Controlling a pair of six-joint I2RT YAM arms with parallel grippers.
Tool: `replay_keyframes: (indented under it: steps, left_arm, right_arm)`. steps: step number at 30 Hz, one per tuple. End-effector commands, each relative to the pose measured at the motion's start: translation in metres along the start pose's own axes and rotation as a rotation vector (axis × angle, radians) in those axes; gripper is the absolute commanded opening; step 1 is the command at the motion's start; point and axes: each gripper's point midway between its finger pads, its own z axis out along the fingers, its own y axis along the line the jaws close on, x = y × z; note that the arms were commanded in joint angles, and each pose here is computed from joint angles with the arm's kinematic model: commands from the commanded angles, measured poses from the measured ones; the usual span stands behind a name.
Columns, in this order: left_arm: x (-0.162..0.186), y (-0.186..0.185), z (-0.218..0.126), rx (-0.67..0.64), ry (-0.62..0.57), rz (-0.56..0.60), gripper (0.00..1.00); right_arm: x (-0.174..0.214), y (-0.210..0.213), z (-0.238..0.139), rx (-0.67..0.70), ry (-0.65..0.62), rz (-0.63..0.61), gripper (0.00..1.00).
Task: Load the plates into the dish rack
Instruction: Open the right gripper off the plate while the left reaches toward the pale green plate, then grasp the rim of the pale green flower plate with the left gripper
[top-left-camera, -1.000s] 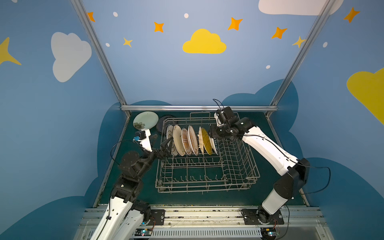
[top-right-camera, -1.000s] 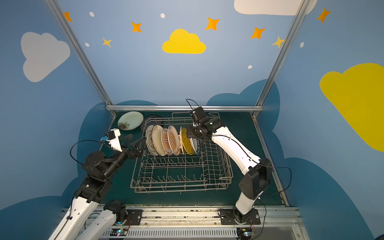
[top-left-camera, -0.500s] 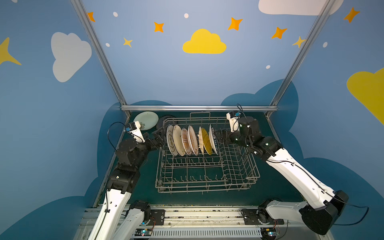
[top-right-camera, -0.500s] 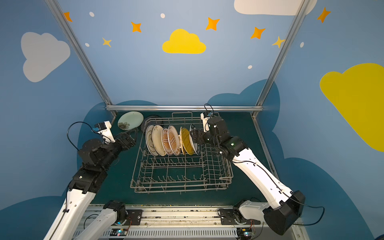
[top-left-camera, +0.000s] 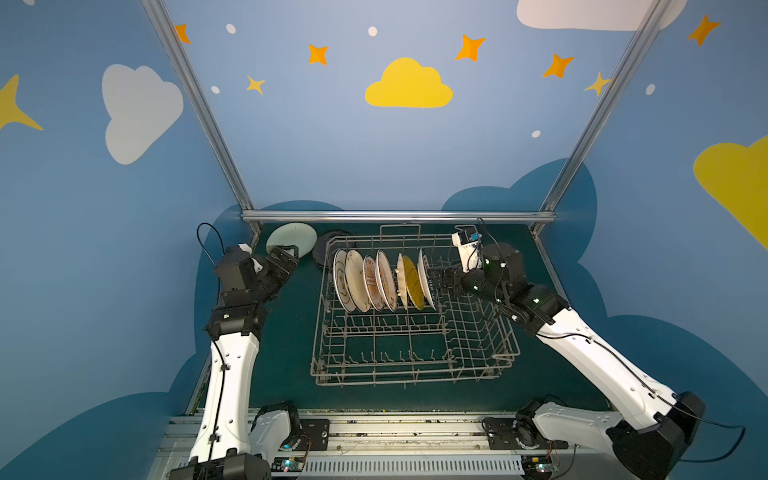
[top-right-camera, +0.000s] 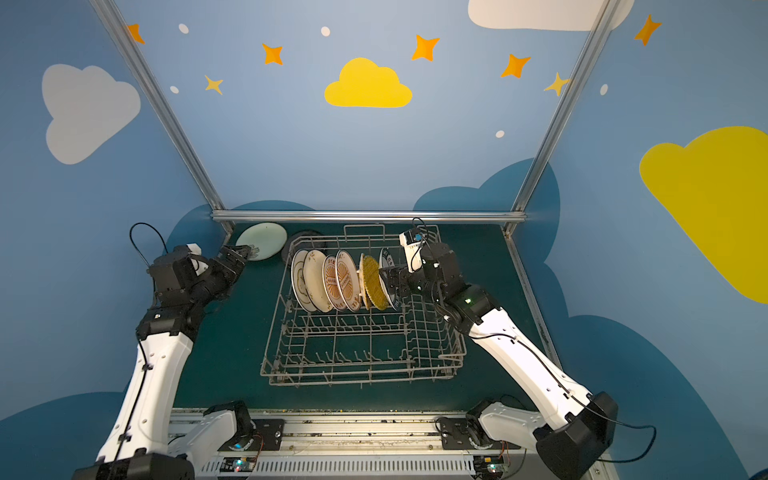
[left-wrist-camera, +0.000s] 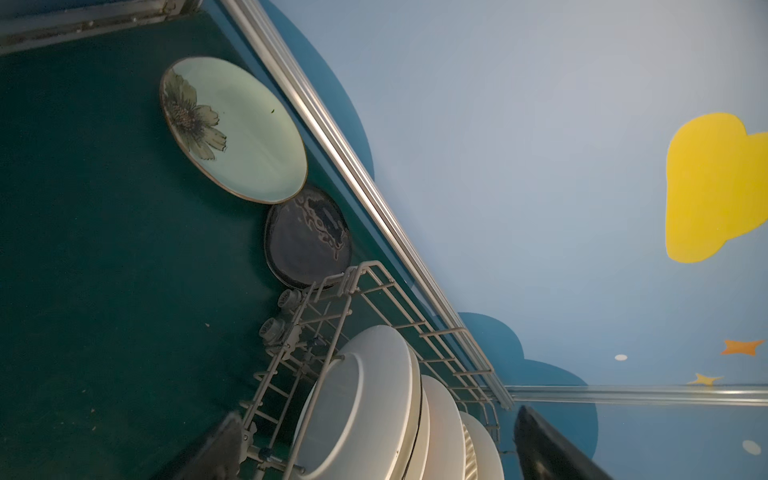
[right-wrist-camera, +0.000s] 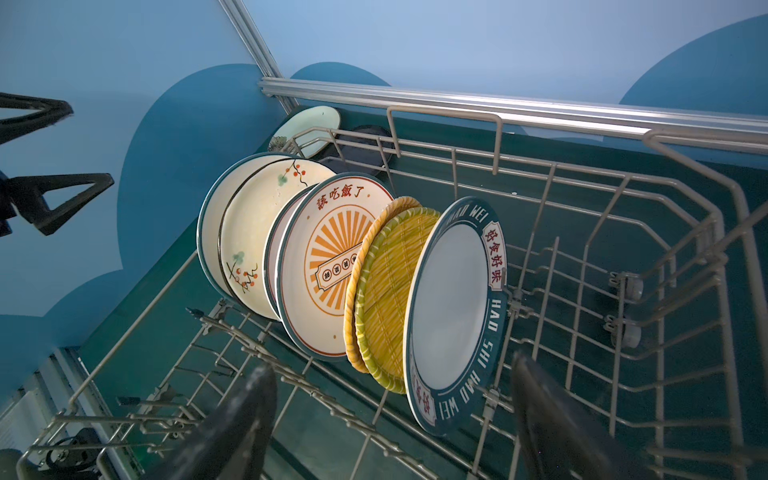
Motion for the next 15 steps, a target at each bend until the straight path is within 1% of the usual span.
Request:
replay_keyframes:
  steps: [1, 4, 7, 9, 12, 15]
  left_arm:
    - [0.006, 0.014, 0.007, -0.039, 0.044, -0.075, 1.0]
    - [0.006, 0.035, 0.024, -0.066, 0.046, -0.139, 1.0]
    - [-0.001, 0.059, 0.047, -0.091, 0.036, -0.293, 0.99]
    - [-0.007, 0.065, 0.067, -0.07, 0.04, -0.357, 0.96]
    - [-0.011, 0.08, 0.1, -0.076, 0.063, -0.433, 0.92]
    - [-0.013, 0.102, 0.133, -0.102, 0.097, -0.509, 0.88]
  right_arm:
    - [-0.003, -0.012, -0.008, 0.054, -0.003, -0.006, 0.86]
    - [0.001, -0.016, -0.006, 0.05, 0.012, 0.002, 0.86]
    - [0.004, -0.017, -0.005, 0.04, 0.018, 0.009, 0.86]
    - [0.004, -0.017, -0.006, 0.034, 0.015, 0.016, 0.86]
    - [0.006, -0.011, -0.007, -0.008, 0.017, 0.021, 0.86]
    - [0.01, -0.007, -0.01, -0.031, 0.028, 0.023, 0.86]
